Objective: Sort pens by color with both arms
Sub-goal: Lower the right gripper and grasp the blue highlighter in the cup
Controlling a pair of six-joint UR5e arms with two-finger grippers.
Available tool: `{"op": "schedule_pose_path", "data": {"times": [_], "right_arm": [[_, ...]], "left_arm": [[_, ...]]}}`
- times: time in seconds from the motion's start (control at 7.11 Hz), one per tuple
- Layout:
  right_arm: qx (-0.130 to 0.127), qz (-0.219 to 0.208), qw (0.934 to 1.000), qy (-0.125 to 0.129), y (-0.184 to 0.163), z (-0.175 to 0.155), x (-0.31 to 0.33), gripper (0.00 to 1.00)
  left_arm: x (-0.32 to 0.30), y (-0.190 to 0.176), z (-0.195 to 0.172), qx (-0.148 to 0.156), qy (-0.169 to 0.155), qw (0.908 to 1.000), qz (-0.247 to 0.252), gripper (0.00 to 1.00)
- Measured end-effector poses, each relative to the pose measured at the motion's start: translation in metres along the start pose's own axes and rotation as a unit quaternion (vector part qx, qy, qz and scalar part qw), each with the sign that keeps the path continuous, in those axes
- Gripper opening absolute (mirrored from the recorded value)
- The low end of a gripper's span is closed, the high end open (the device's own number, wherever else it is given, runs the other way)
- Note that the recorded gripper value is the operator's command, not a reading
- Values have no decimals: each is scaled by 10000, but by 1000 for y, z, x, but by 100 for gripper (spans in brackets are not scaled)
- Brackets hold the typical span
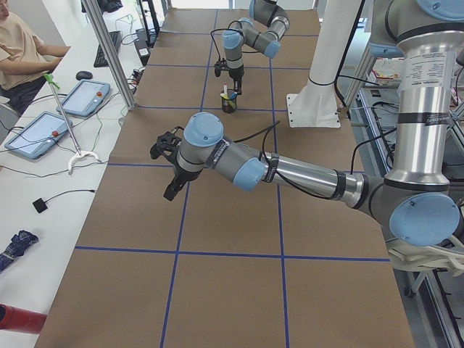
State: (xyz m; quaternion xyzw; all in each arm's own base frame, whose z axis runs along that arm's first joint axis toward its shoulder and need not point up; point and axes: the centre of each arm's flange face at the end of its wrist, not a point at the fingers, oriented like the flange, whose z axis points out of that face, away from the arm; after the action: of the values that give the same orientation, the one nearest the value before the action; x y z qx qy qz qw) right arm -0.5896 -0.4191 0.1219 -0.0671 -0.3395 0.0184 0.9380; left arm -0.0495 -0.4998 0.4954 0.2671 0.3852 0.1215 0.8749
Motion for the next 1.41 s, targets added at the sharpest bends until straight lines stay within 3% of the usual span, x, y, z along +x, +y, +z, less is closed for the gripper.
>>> {"op": "schedule_pose_path", "data": {"times": [0.28,1.41], "right_arm": [[27,32,10000,23,-3,1,2,74],[55,53,10000,62,-13,2,4,45]], "left_arm": [[0,0,0,1,0,10000,-6,100],[0,-1,0,8,0,10000,-11,100]]}}
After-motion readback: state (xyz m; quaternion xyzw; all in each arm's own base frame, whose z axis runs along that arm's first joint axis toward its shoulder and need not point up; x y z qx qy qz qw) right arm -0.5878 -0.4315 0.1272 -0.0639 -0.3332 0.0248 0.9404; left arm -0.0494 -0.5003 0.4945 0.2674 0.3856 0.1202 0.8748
